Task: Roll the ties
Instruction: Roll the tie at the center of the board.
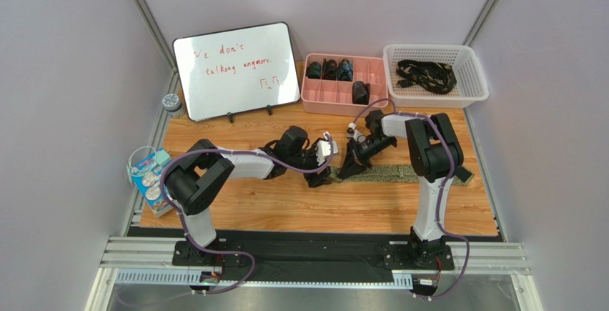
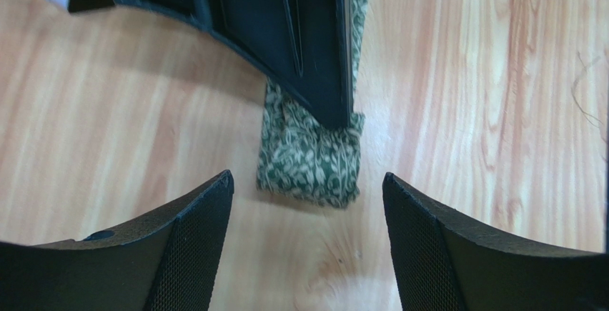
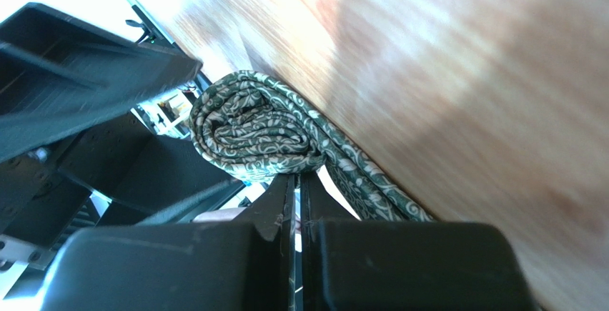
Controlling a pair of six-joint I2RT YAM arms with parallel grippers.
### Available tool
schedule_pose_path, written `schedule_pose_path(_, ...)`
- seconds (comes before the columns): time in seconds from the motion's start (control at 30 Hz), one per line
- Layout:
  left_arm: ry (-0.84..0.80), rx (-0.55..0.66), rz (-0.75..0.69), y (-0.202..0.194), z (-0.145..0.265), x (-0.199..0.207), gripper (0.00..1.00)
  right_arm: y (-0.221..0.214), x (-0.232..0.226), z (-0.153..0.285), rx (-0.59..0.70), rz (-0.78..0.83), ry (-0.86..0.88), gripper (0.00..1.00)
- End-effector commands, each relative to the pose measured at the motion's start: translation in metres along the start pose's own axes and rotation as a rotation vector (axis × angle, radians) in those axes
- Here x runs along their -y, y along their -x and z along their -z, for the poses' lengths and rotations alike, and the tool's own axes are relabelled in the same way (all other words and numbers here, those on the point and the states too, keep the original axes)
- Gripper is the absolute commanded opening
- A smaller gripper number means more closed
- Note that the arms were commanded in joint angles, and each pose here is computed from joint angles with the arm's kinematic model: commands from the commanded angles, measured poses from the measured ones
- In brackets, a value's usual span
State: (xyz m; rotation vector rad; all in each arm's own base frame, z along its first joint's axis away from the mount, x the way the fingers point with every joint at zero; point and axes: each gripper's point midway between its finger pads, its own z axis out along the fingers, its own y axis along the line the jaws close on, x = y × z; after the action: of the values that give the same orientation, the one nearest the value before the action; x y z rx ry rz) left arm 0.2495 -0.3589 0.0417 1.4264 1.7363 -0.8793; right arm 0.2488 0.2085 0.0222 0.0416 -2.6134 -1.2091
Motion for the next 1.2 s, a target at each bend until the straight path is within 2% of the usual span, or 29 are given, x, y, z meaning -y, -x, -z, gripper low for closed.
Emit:
schedule_pose_path(0.0, 0.002, 0.131, -0.124, 0.033, -0.015, -0.010, 0.81, 0.013, 0.057, -0.017, 0.009, 0.010, -0.196, 0.00)
schedule_pose_path(0.2, -0.064, 0.074, -0.195, 0.017, -0.032, 0.004, 0.70, 0.016, 0.048, -0.016, 0.007, 0.039, -0.151, 0.00)
schedule_pose_path(0.3, -0.075, 0.004, -0.190, 0.000, -0.035, 0.012, 0.54, 0.016, 0.041, -0.017, 0.012, 0.041, -0.119, 0.00)
schedule_pose_path(0.33, -0.075, -0.010, -0.183, -0.001, -0.034, 0.012, 0.42, 0.017, 0.037, -0.016, 0.021, 0.051, -0.110, 0.00)
schedule_pose_path(0.4, -0.065, -0.063, -0.155, -0.011, -0.029, 0.012, 0.31, 0.014, 0.030, -0.014, 0.032, 0.062, -0.077, 0.00)
schedule_pose_path(0.43, -0.060, -0.071, -0.156, -0.009, -0.027, 0.012, 0.22, 0.012, 0.026, -0.013, 0.035, 0.065, -0.061, 0.10)
schedule_pose_path(0.53, -0.065, -0.125, -0.137, -0.017, -0.017, 0.016, 0.14, 0.010, 0.004, 0.002, 0.086, 0.113, -0.016, 0.33)
schedule_pose_path(0.63, -0.103, -0.125, -0.148, -0.020, -0.009, 0.028, 0.11, 0.020, -0.014, 0.028, 0.173, 0.166, 0.005, 0.43)
schedule_pose_path(0.73, -0.127, -0.134, -0.137, -0.023, -0.008, 0.032, 0.10, 0.026, -0.014, 0.038, 0.200, 0.180, -0.010, 0.43)
schedule_pose_path(0.97, -0.128, -0.136, -0.114, -0.021, -0.012, 0.028, 0.09, 0.019, 0.021, 0.026, 0.151, 0.138, -0.150, 0.35)
schedule_pose_path(1.17, -0.025, -0.106, -0.009, -0.006, -0.007, 0.006, 0.09, 0.002, 0.058, 0.014, 0.061, 0.097, -0.273, 0.25)
